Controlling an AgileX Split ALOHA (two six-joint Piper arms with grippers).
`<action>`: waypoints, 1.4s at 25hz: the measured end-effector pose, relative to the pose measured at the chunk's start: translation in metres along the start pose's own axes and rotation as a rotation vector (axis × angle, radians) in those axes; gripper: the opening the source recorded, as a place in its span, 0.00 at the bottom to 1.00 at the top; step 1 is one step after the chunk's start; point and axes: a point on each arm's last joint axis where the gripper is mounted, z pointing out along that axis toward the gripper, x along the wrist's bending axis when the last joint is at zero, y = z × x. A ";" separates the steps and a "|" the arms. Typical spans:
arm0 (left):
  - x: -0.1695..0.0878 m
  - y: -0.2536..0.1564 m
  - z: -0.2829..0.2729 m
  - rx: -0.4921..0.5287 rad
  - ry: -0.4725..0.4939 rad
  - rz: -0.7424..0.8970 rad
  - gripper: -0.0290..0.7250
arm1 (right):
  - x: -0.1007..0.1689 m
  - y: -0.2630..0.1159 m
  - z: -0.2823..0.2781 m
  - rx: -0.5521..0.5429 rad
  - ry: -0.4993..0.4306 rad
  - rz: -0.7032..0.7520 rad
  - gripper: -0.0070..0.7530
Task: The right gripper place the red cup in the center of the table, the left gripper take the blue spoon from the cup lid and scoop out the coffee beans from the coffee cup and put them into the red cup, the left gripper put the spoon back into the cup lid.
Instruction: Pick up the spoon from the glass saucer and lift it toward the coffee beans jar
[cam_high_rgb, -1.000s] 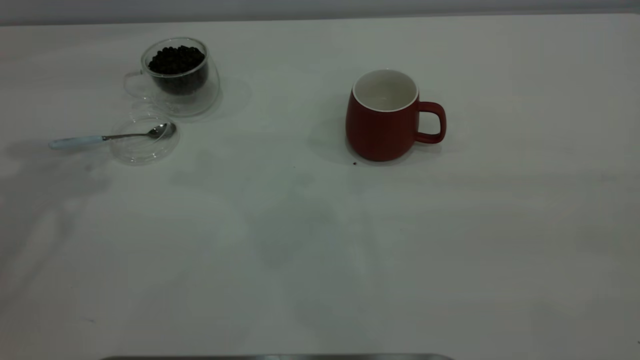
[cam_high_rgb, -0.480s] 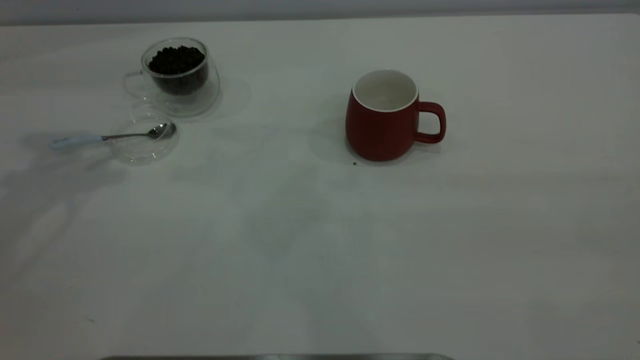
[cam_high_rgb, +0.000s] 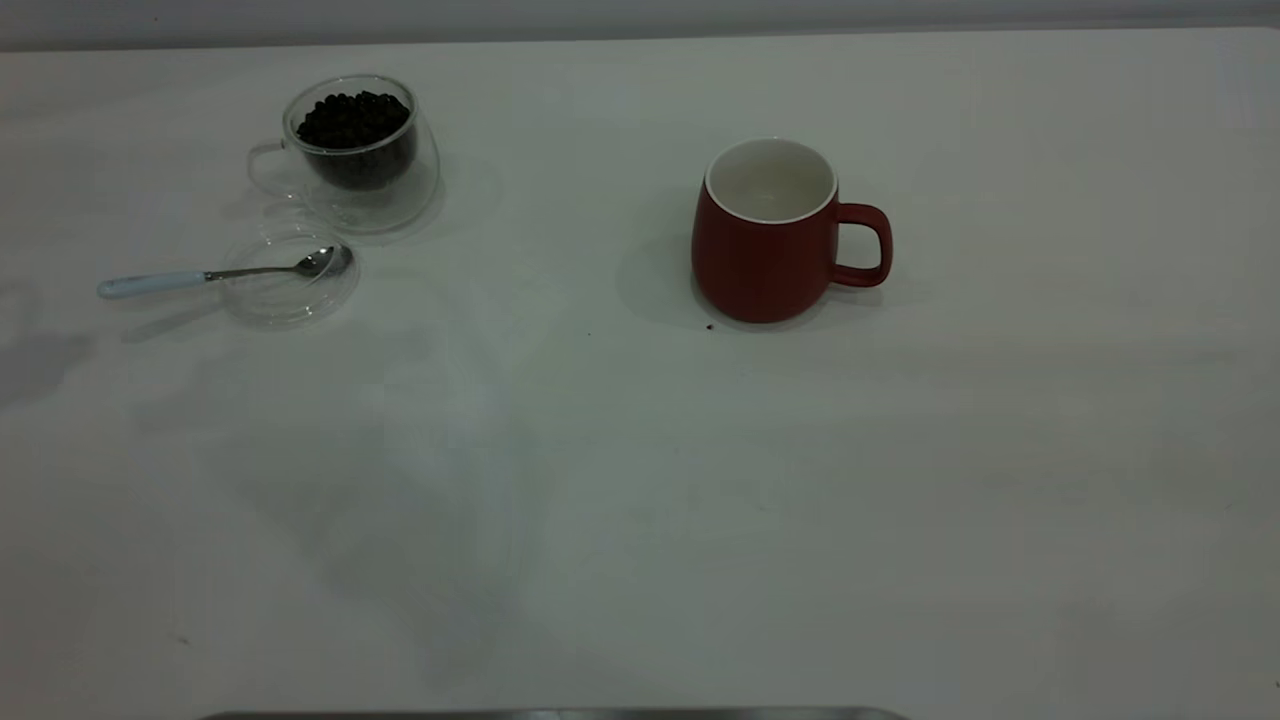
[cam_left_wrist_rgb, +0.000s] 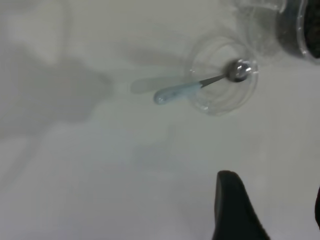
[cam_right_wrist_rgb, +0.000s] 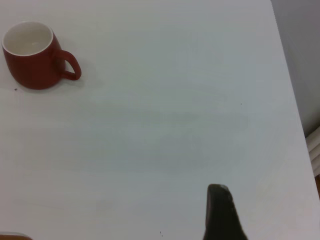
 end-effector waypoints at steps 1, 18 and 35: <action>0.002 0.001 0.002 -0.005 -0.020 0.006 0.63 | 0.000 0.000 0.000 0.000 0.000 0.000 0.66; 0.053 -0.010 0.103 0.148 -0.164 0.071 0.63 | 0.000 0.000 0.000 0.000 0.000 0.000 0.66; 0.070 -0.017 0.131 0.144 -0.154 0.063 0.63 | 0.000 0.000 0.000 0.000 0.000 0.000 0.66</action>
